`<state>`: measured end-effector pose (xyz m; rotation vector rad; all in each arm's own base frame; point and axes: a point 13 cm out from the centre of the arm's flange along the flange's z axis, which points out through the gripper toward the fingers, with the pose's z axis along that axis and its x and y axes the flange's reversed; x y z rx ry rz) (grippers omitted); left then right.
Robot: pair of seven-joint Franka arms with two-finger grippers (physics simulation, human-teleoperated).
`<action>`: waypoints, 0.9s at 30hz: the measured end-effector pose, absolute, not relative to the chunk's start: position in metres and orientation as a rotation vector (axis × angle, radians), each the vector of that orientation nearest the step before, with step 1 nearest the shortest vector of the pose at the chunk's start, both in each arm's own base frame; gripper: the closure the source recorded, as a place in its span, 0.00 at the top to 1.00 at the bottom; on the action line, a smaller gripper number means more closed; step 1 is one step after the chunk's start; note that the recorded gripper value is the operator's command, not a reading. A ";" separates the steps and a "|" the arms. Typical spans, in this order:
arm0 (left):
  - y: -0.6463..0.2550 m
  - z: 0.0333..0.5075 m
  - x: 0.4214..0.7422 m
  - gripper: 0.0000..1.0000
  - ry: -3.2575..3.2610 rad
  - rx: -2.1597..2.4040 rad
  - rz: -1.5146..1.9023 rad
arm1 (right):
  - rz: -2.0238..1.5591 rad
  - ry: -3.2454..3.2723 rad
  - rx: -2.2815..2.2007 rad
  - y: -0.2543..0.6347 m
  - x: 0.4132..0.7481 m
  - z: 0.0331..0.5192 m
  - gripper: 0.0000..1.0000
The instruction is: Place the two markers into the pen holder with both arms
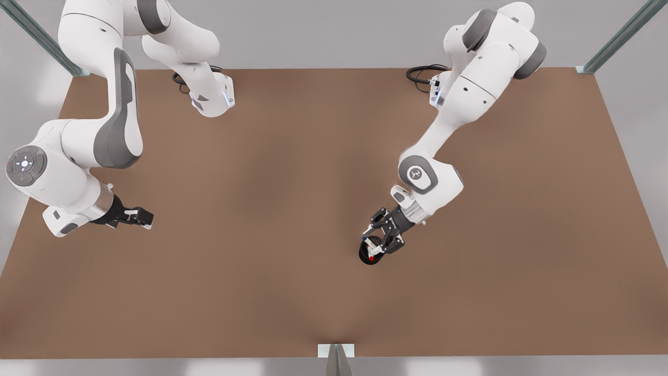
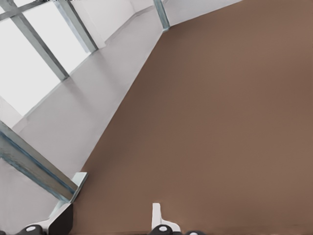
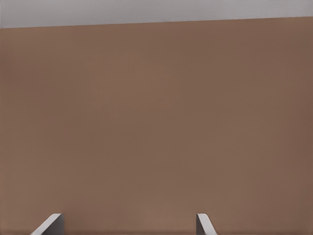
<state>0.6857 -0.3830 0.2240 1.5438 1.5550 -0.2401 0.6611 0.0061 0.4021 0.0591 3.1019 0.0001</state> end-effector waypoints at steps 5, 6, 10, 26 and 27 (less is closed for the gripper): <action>-0.302 0.390 0.766 1.00 1.238 2.062 0.031 | 0.003 3.070 0.004 0.024 0.664 0.426 1.00; -0.276 0.404 0.756 1.00 1.290 2.158 0.049 | 0.004 3.065 -0.008 0.027 0.662 0.432 1.00; -0.145 0.446 0.716 1.00 1.836 2.172 0.067 | 0.004 3.079 -0.019 0.025 0.658 0.432 1.00; -0.055 0.472 0.632 1.00 2.934 1.200 0.123 | -0.002 3.088 -0.039 0.017 0.662 0.421 1.00; -0.055 0.471 0.631 1.00 2.956 1.148 0.124 | -0.002 3.085 -0.041 0.016 0.662 0.421 1.00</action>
